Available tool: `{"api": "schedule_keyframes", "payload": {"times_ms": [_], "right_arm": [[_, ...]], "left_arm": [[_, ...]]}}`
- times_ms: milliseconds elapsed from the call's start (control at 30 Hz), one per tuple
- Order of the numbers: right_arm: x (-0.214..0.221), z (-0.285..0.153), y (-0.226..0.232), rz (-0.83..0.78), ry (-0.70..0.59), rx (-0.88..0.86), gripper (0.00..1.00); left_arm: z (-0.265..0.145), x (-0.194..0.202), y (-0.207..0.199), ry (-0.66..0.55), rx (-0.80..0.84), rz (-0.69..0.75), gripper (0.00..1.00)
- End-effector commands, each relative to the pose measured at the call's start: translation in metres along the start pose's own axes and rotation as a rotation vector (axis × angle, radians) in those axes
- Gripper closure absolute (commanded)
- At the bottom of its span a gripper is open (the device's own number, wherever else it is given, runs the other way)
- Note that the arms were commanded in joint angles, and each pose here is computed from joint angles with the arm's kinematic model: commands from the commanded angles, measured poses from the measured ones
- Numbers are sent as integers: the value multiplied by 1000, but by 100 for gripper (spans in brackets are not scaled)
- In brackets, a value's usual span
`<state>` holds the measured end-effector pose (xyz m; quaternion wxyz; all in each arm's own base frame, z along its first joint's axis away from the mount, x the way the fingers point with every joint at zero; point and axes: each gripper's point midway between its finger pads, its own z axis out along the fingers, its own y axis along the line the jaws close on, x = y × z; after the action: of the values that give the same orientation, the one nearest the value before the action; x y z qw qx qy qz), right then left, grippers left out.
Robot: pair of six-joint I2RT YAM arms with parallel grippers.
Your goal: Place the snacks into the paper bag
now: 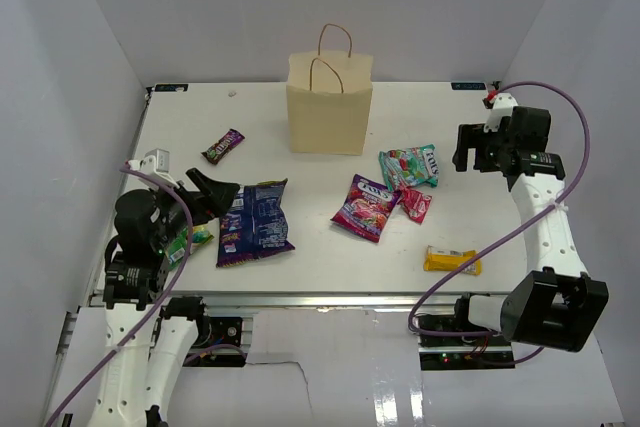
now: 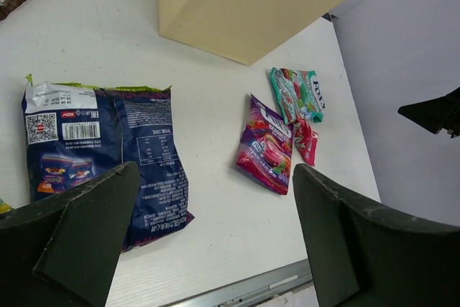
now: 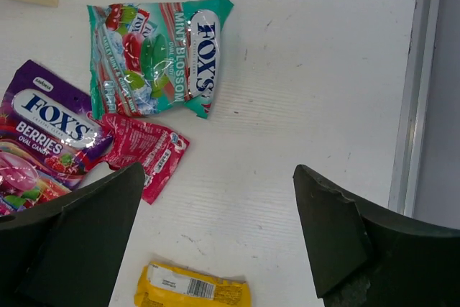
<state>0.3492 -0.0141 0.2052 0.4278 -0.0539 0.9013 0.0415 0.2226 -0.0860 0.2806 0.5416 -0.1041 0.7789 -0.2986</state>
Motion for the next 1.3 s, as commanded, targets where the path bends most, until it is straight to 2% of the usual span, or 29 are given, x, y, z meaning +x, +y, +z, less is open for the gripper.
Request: {"api": "schedule_keyframes", "payload": {"times_ms": [0,67,100,233,267,367,433,533,667,767,867,1033,1267], "right_arm": [[-13,-17,20,-160,-72,-118,10],[-8,-24,39,-275,-75,-234,10],[-9,-31,57,-396,-110,-342,10],[10,-34,86,-494,-25,-437,10],[23,-34,90,-495,34,-464,10],[45,-20,82,-442,177,-461,10],[59,-11,85,-368,222,-476,10],[62,4,81,-270,212,-458,10],[74,29,84,-47,267,-443,9],[81,67,78,63,307,-402,9],[72,97,69,110,294,-352,7],[61,130,37,80,263,-189,6],[64,143,36,44,230,-202,6]], "left_arm": [[5,-4,-7,-12,43,-16,2],[7,-6,-10,-19,62,-28,2],[8,-6,-11,-19,68,-33,2],[15,-2,-13,6,89,-59,2],[17,-1,-14,13,99,-65,2],[21,5,-14,30,116,-83,2],[24,10,-12,37,123,-94,2],[31,22,-6,55,136,-117,2],[43,28,-2,76,145,-156,2],[48,35,0,112,147,-170,2],[49,41,2,132,146,-183,2],[47,42,5,112,129,-207,2],[49,40,7,106,115,-218,2]]}}
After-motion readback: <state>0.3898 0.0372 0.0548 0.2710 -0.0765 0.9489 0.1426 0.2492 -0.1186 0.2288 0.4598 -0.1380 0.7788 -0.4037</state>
